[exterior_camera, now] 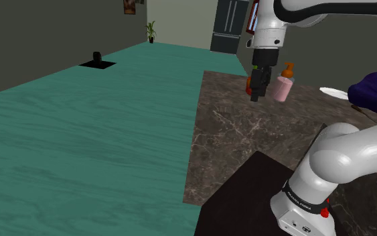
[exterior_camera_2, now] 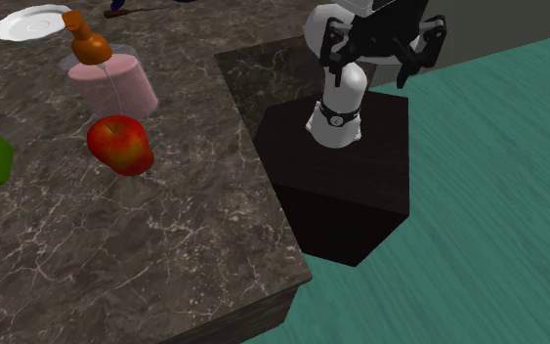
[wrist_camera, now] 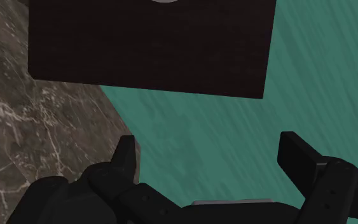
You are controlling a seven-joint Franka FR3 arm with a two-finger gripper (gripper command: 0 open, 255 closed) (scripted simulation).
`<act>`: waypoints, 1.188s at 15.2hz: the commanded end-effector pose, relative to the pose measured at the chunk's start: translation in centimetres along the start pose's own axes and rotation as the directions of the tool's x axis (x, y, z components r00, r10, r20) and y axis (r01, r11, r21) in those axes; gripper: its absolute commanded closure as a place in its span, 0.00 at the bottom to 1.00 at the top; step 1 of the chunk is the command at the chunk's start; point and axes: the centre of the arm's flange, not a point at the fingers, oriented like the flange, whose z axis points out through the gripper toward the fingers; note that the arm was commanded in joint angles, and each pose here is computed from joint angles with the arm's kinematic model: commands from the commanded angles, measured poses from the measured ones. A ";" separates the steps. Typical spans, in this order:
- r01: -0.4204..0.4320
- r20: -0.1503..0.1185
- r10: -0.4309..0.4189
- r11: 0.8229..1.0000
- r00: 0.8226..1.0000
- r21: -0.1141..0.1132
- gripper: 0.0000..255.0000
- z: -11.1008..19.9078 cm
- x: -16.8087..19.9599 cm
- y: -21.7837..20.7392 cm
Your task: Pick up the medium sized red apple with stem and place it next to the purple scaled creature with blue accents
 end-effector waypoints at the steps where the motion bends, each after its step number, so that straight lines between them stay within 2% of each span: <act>1: 0.000 0.000 0.000 1.000 1.000 0.000 0.00 0.0 0.0 0.0; 9: 0.120 -0.027 -0.123 0.989 0.992 -0.082 0.00 0.3 0.0 9.3; 18: 0.249 -0.044 -0.260 0.952 0.964 -0.176 0.00 -0.3 1.4 19.7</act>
